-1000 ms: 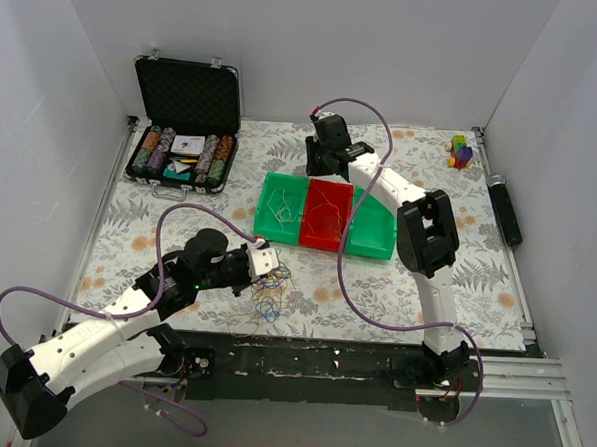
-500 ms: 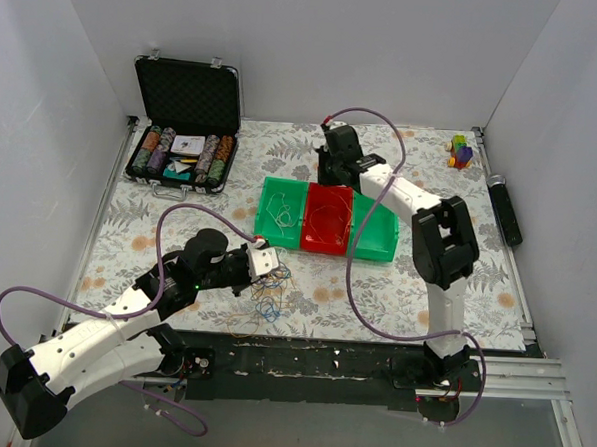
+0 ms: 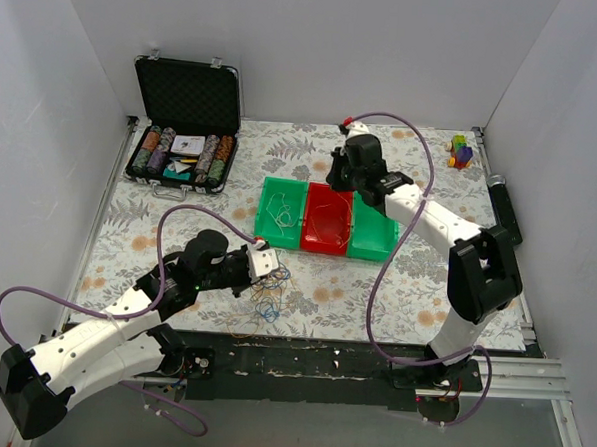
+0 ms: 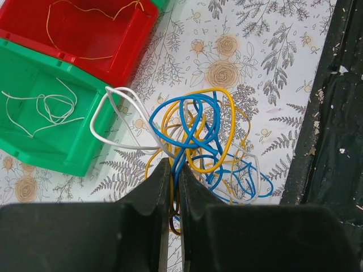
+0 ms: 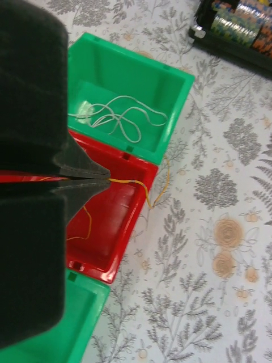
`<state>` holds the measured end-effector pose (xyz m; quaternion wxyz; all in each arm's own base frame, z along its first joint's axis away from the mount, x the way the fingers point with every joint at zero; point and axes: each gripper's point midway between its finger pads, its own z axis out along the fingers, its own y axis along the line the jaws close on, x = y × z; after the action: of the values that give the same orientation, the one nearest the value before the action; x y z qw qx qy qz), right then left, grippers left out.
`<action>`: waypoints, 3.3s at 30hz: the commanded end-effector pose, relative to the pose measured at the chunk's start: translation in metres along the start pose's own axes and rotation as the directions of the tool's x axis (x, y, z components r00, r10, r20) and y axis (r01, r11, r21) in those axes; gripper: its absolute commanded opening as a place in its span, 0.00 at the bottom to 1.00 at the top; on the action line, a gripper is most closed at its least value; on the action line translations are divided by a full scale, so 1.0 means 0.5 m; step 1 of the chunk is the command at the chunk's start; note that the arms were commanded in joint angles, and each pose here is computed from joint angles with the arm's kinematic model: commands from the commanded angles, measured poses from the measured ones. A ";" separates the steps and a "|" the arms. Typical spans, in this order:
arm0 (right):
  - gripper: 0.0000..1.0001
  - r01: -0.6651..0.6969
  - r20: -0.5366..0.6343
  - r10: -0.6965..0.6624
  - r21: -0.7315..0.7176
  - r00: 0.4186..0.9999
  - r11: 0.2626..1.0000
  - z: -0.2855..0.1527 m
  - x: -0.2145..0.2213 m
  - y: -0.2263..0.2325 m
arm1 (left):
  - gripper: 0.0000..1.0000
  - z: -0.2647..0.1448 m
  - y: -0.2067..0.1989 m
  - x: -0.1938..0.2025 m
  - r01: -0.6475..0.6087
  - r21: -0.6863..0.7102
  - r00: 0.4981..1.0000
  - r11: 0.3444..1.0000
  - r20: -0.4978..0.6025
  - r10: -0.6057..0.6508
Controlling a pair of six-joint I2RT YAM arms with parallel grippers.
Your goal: Untangle the cables
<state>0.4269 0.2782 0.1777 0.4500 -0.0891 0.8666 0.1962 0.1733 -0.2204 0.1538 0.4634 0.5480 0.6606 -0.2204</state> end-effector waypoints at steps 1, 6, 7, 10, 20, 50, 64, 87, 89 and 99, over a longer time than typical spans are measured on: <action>0.01 -0.038 0.046 0.041 -0.054 0.998 0.998 -0.045 -0.004 0.018 | 0.00 -0.005 0.013 -0.019 -0.014 -0.021 0.999 1.000 0.028 0.015; 0.01 -0.022 0.143 0.037 -0.108 0.989 0.994 -0.107 -0.011 0.033 | 0.00 -0.003 0.012 -0.019 -0.013 -0.018 0.999 1.000 0.032 0.013; 0.01 -0.015 0.181 0.037 -0.121 0.983 0.993 -0.121 -0.028 0.040 | 0.00 -0.003 0.012 -0.020 -0.011 -0.016 0.999 1.000 0.032 0.012; 0.01 0.000 0.252 0.034 -0.134 0.967 0.991 -0.157 -0.051 0.042 | 0.00 -0.003 0.013 -0.019 -0.010 -0.018 0.999 1.000 0.030 0.010; 0.01 0.014 0.287 0.021 -0.119 0.958 0.993 -0.170 -0.089 0.046 | 0.00 -0.006 0.022 -0.022 0.002 -0.030 0.999 1.000 0.032 -0.001; 0.01 0.005 -0.163 -0.010 -0.026 0.987 1.000 0.026 0.061 0.036 | 0.00 -0.008 0.022 -0.025 0.002 -0.031 0.999 1.000 0.042 -0.001; 0.35 0.031 -0.222 -0.028 0.006 0.975 1.000 0.067 0.082 0.046 | 0.00 -0.009 0.020 -0.029 0.000 -0.026 0.999 1.000 0.049 0.001; 0.25 0.046 -0.073 -0.040 0.078 0.997 0.996 -0.086 0.055 -0.006 | 0.00 -0.007 0.020 -0.036 0.007 -0.015 0.999 1.000 0.052 -0.006; 0.15 0.047 -0.082 -0.039 0.103 0.996 0.994 -0.078 0.063 -0.016 | 0.00 -0.007 0.020 -0.038 0.008 -0.013 0.998 1.000 0.055 -0.007; 0.01 0.012 -0.056 0.001 0.226 0.998 0.974 -0.039 0.067 -0.055 | 0.00 -0.008 0.022 -0.035 0.012 -0.020 0.999 1.000 0.050 -0.011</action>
<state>0.3837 0.2475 0.1483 0.4062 -0.0804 0.9041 0.1059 0.1784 -0.2186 0.1557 0.4655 0.5384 0.6659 -0.2236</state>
